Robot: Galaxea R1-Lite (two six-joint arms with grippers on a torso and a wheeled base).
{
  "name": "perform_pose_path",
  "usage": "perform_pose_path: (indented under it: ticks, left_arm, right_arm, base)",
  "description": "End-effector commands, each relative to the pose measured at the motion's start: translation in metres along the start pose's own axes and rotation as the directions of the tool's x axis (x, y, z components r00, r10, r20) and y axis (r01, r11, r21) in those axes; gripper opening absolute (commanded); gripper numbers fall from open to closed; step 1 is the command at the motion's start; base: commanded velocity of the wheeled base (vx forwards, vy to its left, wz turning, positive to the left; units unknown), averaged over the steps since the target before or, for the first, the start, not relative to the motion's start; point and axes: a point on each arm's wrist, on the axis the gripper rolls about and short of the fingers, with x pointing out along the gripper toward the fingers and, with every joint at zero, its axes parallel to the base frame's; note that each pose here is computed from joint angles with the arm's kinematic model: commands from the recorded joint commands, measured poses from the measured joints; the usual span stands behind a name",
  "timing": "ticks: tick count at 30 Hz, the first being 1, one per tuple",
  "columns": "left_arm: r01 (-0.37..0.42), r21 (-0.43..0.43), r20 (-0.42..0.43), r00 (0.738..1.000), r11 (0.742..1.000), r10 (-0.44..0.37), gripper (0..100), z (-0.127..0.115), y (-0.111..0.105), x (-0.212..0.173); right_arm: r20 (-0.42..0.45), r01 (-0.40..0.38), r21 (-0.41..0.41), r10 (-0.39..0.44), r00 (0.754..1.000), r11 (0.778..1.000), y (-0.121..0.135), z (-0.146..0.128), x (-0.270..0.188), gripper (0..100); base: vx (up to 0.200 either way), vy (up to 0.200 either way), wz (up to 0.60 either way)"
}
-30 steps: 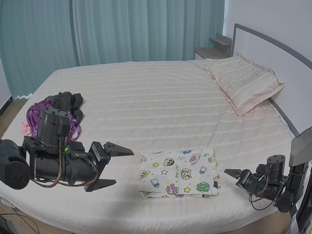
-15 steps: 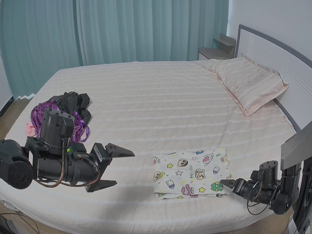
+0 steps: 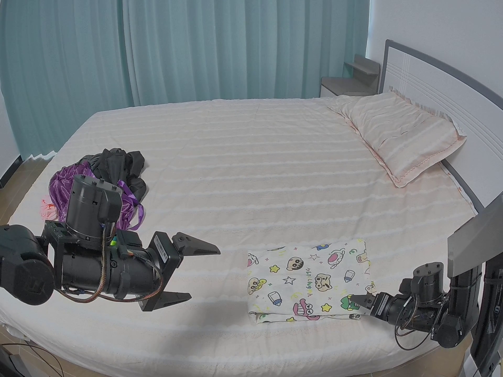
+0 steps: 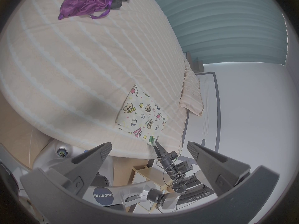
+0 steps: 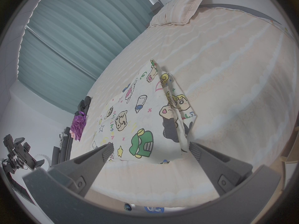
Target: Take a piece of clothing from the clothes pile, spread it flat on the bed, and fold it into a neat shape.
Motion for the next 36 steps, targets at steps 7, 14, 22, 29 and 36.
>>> perform_pose_path:
  ticks: [7,14,22,29,36]
  left_arm:
    - [0.001,-0.005,-0.008,1.0,1.0,-0.001,100,0.001,0.0,0.001]
    - [0.001,-0.005,-0.008,1.0,1.0,-0.001,100,0.001,0.0,0.001]
    - [0.0,-0.005,-0.009,1.0,1.0,0.0,100,0.001,0.001,0.001]
    - [0.0,-0.005,-0.009,1.0,1.0,0.0,100,0.001,0.001,0.001]
    - [0.005,-0.002,-0.007,1.0,1.0,-0.005,100,0.001,-0.001,0.0]
  right_arm:
    - [0.008,0.028,0.02,-0.028,1.0,0.999,-0.007,0.002,-0.002,0]
    - [0.017,0.064,-0.001,-0.064,0.998,0.998,-0.011,0.003,-0.003,0]
    - [-0.004,0.132,-0.021,-0.132,0.991,0.991,-0.016,0.001,-0.007,0]
    - [0.013,0.149,-0.022,-0.148,0.989,0.989,-0.02,0.006,-0.009,0]
    - [0.024,0.169,-0.026,-0.169,0.985,0.985,-0.02,0.005,-0.009,100]
  base:
    - [0.0,0.0,0.0]
    - [0.0,0.0,0.0]
    - [0.0,0.0,0.0]
    - [0.0,0.0,0.0]
    - [0.0,0.0,0.0]
